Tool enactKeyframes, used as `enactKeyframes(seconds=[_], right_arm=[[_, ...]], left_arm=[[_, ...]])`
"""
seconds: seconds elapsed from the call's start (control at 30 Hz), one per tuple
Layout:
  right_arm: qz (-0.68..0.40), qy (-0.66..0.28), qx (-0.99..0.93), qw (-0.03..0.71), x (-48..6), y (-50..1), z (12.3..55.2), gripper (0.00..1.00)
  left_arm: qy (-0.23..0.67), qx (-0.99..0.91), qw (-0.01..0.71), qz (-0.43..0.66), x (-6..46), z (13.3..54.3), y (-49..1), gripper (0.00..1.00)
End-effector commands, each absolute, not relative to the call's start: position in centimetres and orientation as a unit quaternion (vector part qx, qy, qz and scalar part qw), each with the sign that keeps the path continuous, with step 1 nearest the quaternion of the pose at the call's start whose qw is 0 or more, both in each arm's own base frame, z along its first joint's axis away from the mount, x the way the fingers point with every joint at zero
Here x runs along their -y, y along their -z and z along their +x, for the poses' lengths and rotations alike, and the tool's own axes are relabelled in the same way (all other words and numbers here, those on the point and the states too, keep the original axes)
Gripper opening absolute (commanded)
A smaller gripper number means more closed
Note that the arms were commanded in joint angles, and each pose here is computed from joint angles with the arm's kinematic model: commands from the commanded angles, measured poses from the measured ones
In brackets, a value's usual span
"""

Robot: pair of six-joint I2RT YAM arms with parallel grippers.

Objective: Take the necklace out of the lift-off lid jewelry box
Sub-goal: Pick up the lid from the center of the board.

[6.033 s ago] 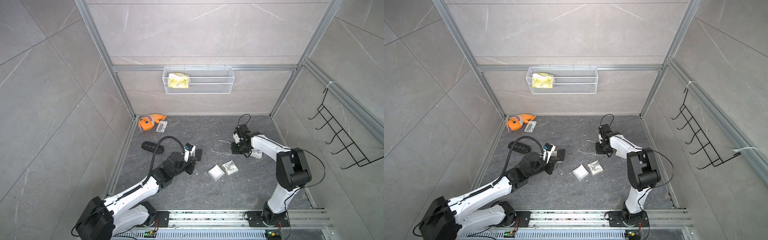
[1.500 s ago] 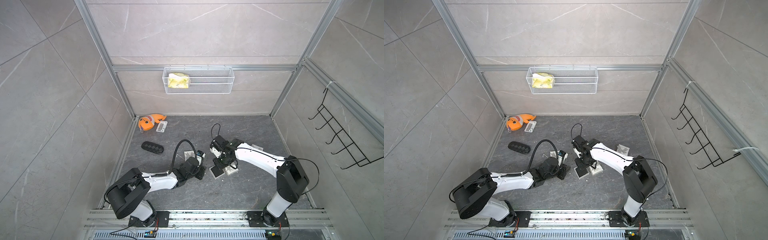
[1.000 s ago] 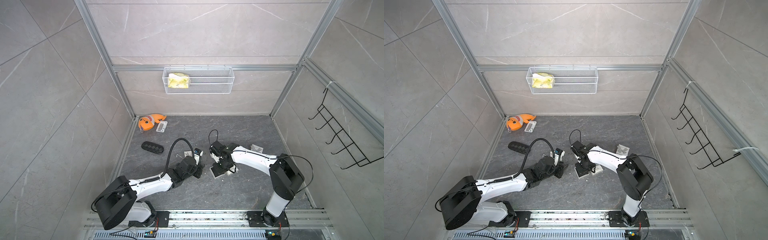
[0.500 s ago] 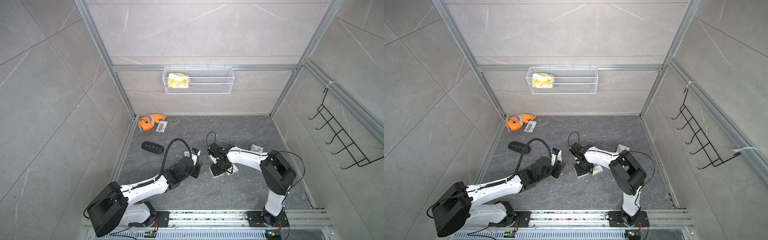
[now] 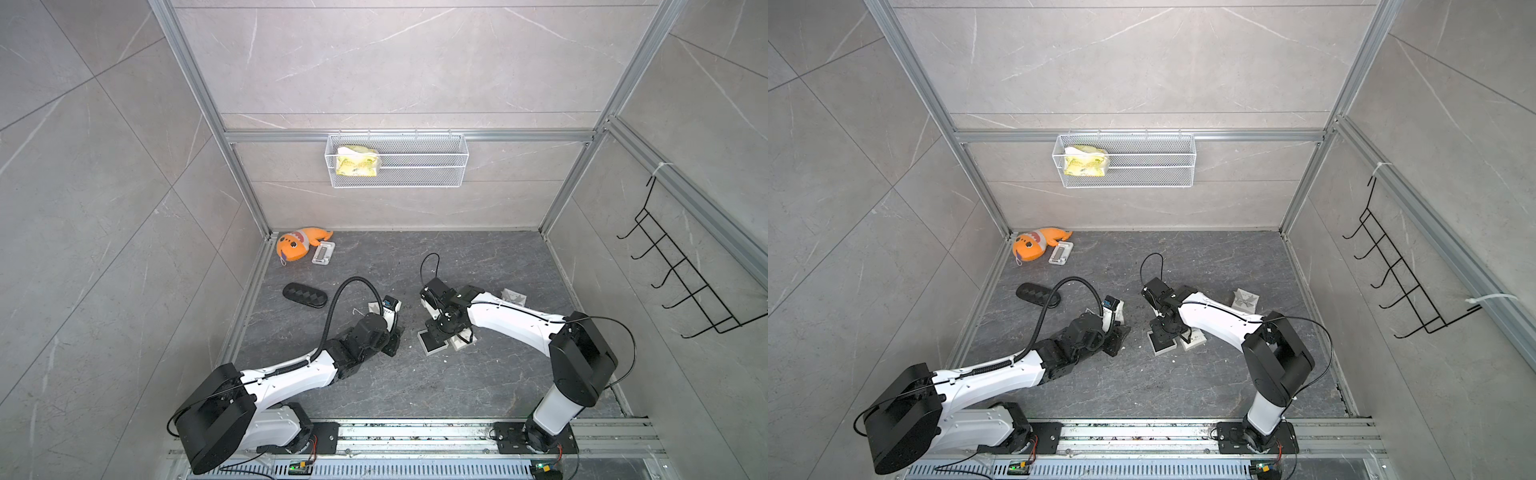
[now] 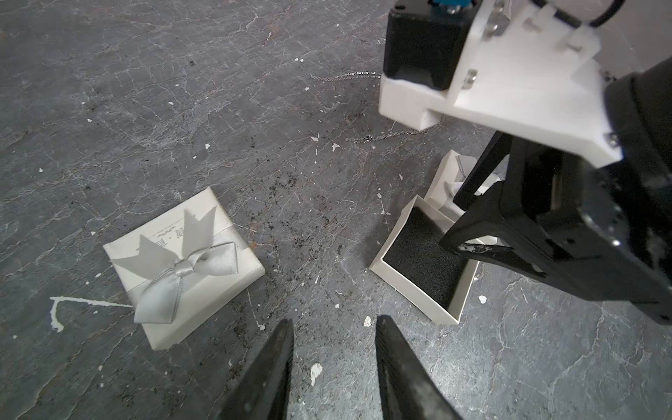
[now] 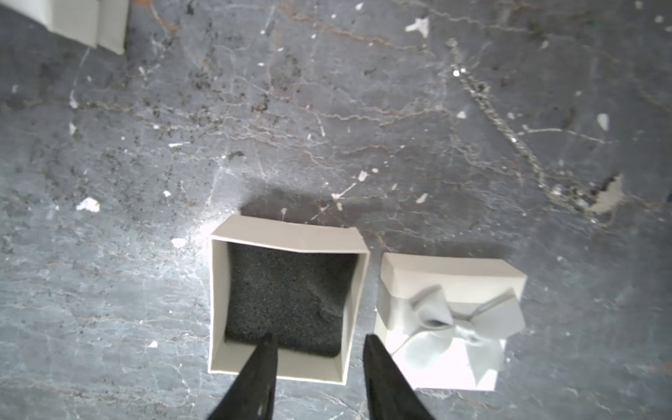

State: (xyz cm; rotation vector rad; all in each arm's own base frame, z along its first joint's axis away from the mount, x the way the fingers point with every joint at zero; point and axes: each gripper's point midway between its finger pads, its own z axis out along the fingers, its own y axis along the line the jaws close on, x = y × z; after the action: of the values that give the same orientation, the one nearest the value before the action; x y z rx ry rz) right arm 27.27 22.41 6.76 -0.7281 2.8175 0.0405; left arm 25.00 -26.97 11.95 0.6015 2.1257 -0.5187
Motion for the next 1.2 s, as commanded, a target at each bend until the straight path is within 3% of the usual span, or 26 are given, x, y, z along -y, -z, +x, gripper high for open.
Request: enactKeyframes(seconds=[0.0, 0.2, 0.43, 0.87, 1.17], right_arm=[[-0.229, 0.032, -0.966, 0.118, -19.7, -7.2, 27.7, 0.51], [-0.194, 0.036, -0.973, 0.116, -16.2, -6.7, 28.1, 0.71], [-0.201, 0.014, -0.976, 0.083, -15.8, -4.7, 27.6, 0.82], [-0.197, 0.019, -0.979, 0.054, -15.1, -1.8, 28.0, 0.82], [-0.184, 0.017, -0.982, 0.043, -14.8, -1.8, 27.5, 0.7]], left_arm=[[0.202, -0.84, 0.438, 0.248, 27.1, 25.6, -12.8, 0.41], [0.203, -0.839, 0.438, 0.251, 27.0, 25.5, -12.7, 0.43], [0.207, -0.836, 0.439, 0.256, 27.1, 25.6, -12.7, 0.5], [0.211, -0.834, 0.44, 0.258, 26.9, 25.4, -12.6, 0.51], [0.229, -0.83, 0.427, 0.276, 27.5, 24.6, -12.1, 0.51]])
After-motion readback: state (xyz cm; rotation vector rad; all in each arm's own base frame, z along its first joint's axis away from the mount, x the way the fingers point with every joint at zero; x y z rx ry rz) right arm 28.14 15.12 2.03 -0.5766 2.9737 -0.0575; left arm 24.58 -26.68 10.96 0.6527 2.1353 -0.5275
